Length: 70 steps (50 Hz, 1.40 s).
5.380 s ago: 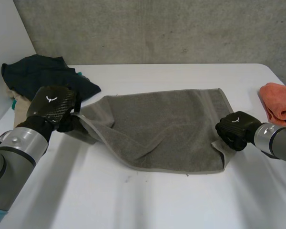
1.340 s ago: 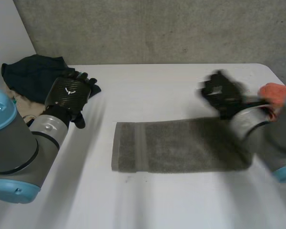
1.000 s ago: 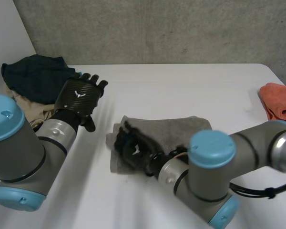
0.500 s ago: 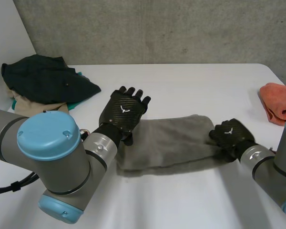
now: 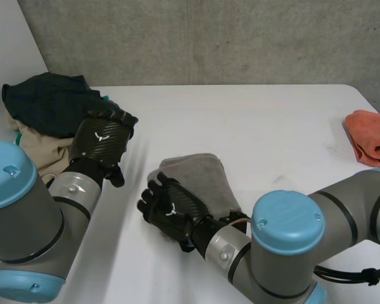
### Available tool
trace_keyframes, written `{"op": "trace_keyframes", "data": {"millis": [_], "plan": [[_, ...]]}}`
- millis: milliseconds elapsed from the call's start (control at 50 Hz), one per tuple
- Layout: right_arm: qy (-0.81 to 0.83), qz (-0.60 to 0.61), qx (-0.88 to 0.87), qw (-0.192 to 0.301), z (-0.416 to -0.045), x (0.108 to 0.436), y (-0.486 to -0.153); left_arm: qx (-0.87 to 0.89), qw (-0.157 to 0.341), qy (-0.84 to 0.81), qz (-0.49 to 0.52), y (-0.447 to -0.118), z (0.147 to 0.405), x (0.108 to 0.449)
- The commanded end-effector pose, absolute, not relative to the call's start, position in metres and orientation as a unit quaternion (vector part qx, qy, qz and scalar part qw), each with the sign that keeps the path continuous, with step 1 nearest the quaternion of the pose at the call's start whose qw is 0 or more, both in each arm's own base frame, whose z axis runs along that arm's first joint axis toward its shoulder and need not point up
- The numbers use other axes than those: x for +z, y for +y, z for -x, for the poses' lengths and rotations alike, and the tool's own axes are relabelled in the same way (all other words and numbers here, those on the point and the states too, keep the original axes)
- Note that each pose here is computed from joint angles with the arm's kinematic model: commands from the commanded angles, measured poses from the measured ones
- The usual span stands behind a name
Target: Fold the laundry.
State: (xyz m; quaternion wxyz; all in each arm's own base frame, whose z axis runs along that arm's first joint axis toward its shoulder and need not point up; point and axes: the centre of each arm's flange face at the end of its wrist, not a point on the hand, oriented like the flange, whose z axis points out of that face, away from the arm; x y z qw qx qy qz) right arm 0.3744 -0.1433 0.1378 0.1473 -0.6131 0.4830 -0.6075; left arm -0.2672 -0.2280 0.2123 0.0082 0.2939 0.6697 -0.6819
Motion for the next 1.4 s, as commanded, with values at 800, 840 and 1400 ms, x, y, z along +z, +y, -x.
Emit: {"op": "trace_keyframes", "data": {"millis": [800, 840, 1400], "plan": [[0.736, 0.38, -0.557, 0.07, -0.309, 0.182, -0.294, -0.583, -0.104, 0.763, -0.258, -0.214, 0.324, 0.208], [0.706, 0.383, -0.591, 0.069, -0.311, 0.204, -0.282, -0.597, -0.12, 0.75, -0.26, -0.212, 0.325, 0.222], [0.618, 0.478, -0.615, 0.106, -0.338, 0.105, -0.177, -0.592, -0.346, 0.611, -0.396, -0.196, 0.332, 0.284]]}}
